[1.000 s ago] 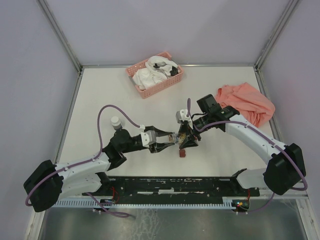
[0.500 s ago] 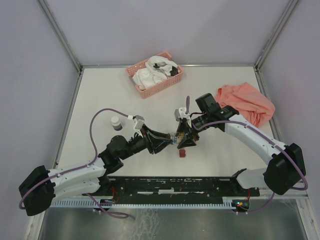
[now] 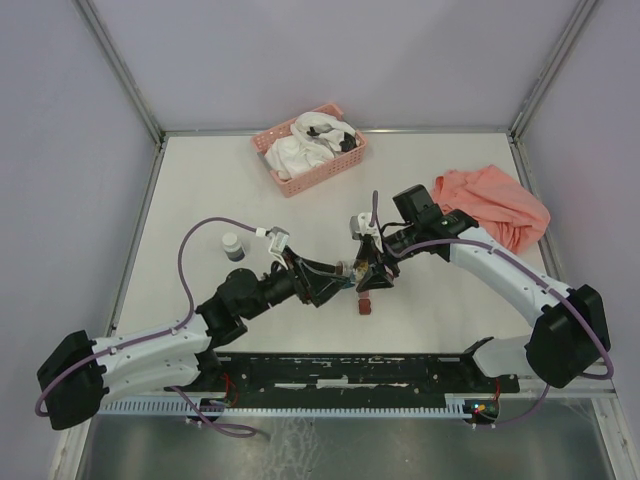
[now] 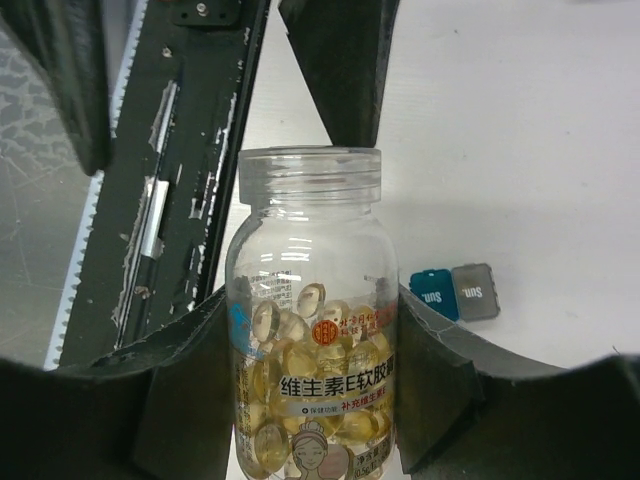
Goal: Sort the pills into containers
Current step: Unscrew the lid of the pill bottle.
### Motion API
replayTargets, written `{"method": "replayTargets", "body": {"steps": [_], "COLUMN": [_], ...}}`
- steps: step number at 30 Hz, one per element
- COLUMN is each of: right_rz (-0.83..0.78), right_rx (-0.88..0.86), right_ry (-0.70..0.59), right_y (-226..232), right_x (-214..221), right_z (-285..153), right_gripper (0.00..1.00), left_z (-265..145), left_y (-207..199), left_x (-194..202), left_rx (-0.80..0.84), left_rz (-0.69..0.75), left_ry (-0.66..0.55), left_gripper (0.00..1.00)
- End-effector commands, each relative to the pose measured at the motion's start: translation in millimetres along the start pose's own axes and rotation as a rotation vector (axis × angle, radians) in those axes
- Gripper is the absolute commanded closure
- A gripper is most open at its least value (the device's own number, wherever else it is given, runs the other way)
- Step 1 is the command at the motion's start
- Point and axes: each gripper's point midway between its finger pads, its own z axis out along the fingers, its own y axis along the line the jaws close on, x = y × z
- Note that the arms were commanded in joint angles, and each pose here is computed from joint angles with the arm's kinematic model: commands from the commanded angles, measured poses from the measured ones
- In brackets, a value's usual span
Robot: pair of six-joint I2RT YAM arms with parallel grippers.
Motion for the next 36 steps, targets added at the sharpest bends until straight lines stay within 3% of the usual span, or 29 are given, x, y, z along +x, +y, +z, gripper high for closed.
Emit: {"method": "replayTargets", "body": {"steps": [1, 11, 17, 24, 36], "right_rz": [-0.076, -0.079, -0.082, -0.087, -0.096], "right_rx": [0.049, 0.032, 0.026, 0.02, 0.01], "right_ry": [-0.014, -0.02, -0.019, -0.019, -0.021], "right_y": [-14, -12, -11, -10, -7], "right_x": [-14, -14, -13, -13, -14], "right_z": [-6, -5, -4, -5, -5], "right_gripper": [0.98, 0.98, 0.98, 0.98, 0.98], "left_z": [-6, -37, -43, -29, -8], "left_y": [-3, 24, 18, 9, -13], "left_x": [-11, -7, -28, -22, -15], "left_rx": [0.028, 0.03, 0.051, 0.152, 0.343], "left_rz": [0.121, 0.567, 0.806, 1.018, 1.036], "left_ry": [-0.06, -0.122, -0.214, -0.176, -0.128], "left_gripper": [0.15, 0.01, 0.01, 0.01, 0.01]}}
